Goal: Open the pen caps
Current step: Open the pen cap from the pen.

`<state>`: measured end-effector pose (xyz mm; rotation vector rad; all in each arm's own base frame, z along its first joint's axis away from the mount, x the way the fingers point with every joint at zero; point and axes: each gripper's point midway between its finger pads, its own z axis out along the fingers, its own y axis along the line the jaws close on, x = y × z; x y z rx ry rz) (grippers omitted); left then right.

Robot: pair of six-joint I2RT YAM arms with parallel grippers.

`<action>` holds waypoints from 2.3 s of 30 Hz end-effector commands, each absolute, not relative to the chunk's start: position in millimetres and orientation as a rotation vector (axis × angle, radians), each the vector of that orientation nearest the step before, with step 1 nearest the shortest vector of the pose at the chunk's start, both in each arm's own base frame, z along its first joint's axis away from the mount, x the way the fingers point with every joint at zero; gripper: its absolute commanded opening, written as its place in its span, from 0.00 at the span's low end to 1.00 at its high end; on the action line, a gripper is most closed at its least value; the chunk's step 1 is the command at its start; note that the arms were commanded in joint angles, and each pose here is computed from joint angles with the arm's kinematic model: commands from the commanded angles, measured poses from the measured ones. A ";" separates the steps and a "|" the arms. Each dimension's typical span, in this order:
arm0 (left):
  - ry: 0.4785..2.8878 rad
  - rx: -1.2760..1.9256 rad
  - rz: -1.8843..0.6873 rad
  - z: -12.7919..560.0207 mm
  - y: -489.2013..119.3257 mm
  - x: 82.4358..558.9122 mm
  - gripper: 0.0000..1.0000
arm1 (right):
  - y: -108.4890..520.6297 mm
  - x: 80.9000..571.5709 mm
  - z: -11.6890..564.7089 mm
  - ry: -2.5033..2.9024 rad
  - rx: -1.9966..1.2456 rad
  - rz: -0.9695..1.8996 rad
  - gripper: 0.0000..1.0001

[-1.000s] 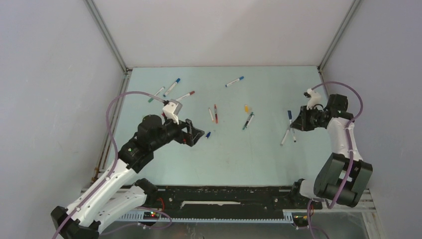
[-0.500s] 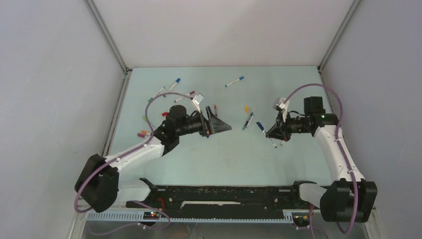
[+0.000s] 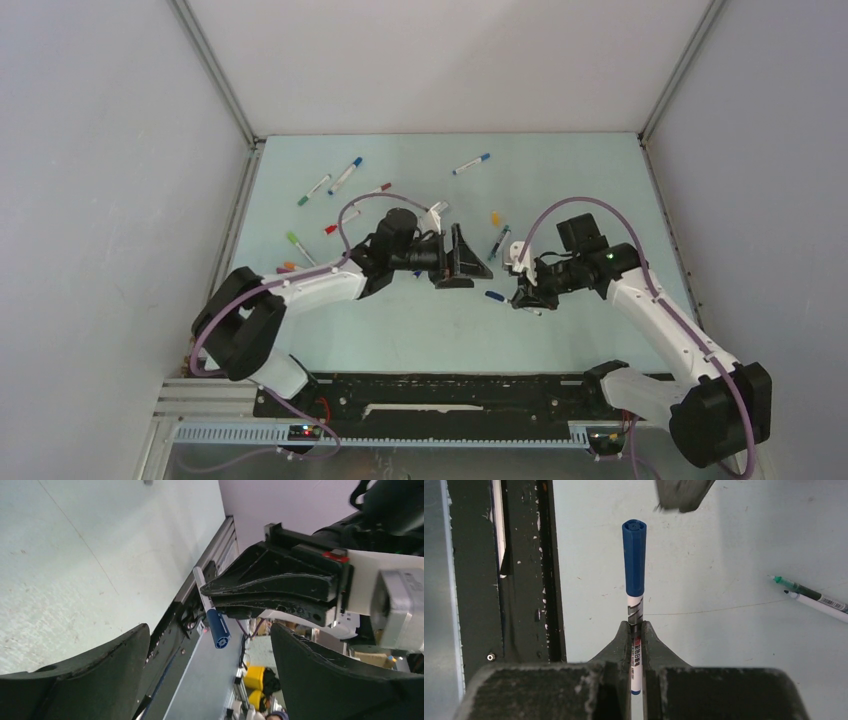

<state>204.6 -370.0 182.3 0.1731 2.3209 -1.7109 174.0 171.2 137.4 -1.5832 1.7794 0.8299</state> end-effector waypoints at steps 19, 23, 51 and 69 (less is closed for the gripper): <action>2.507 0.480 -1.778 167.2 -401.6 160.7 0.65 | 186.2 175.6 127.2 1.711 -1.718 0.736 0.00; 2.519 0.488 -1.769 164.6 -403.5 159.4 0.62 | 187.8 173.9 124.7 1.714 -1.734 0.736 0.00; 2.550 0.567 -1.741 157.2 -407.8 145.0 0.00 | 190.6 174.4 124.4 1.760 -1.719 0.740 0.18; 1.970 0.352 -1.330 216.9 -385.7 202.6 0.00 | 148.1 177.9 280.0 1.460 -0.918 1.361 0.68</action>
